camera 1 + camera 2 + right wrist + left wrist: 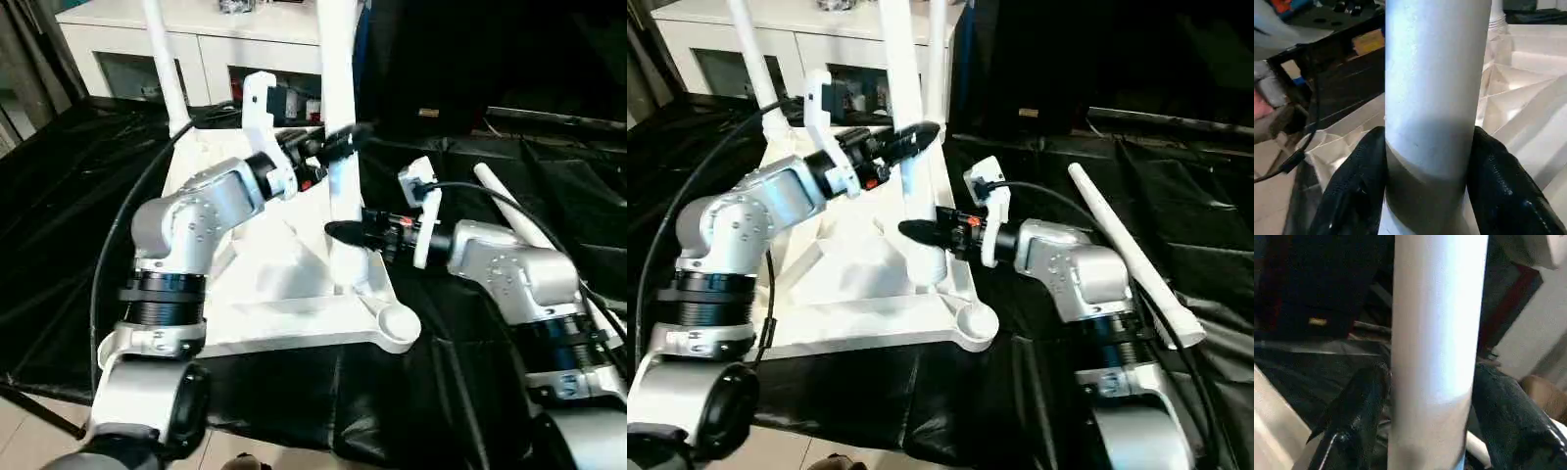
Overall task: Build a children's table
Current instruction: Pick table leg
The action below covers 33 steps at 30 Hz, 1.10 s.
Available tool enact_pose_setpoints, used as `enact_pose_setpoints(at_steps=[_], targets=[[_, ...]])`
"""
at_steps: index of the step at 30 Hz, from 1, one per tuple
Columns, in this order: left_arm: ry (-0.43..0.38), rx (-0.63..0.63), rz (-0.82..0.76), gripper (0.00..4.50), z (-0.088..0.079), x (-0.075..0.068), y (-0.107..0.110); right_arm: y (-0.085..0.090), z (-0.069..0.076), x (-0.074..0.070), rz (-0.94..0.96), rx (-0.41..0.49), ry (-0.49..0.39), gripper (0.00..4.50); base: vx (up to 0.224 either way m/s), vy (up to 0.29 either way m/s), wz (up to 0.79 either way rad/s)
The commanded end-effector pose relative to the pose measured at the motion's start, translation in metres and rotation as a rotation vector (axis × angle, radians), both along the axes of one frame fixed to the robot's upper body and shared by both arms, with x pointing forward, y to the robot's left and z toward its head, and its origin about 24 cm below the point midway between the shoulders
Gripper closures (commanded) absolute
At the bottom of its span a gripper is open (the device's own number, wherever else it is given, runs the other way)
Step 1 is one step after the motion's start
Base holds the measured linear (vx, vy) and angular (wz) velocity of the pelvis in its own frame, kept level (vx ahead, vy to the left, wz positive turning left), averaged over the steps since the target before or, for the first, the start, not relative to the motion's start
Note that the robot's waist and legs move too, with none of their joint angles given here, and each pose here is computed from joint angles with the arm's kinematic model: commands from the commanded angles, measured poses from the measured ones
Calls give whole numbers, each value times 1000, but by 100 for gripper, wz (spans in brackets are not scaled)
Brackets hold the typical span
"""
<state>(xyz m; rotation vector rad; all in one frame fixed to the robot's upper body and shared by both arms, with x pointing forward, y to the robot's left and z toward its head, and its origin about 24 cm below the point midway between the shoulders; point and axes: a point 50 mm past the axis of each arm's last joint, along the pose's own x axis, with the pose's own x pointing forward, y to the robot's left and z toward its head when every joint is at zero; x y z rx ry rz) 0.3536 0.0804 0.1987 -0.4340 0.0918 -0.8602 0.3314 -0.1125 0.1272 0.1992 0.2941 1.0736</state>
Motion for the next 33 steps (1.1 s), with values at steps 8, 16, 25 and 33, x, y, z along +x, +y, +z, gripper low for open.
enact_pose_setpoints(at_steps=[8,16,25,33], targets=[[3,3,32,253,2,1,-9,6,8,3,-38,-21,-58,262,0,0,0],[-34,6,-14,267,6,-2,-8,8,10,4,-25,11,-66,192,0,0,0],[-125,59,-181,268,13,-15,-12,-5,3,-2,109,-69,47,133,0,0,0],[-148,73,-235,268,14,-20,-12,-6,0,-2,142,-100,84,133,0,0,0]])
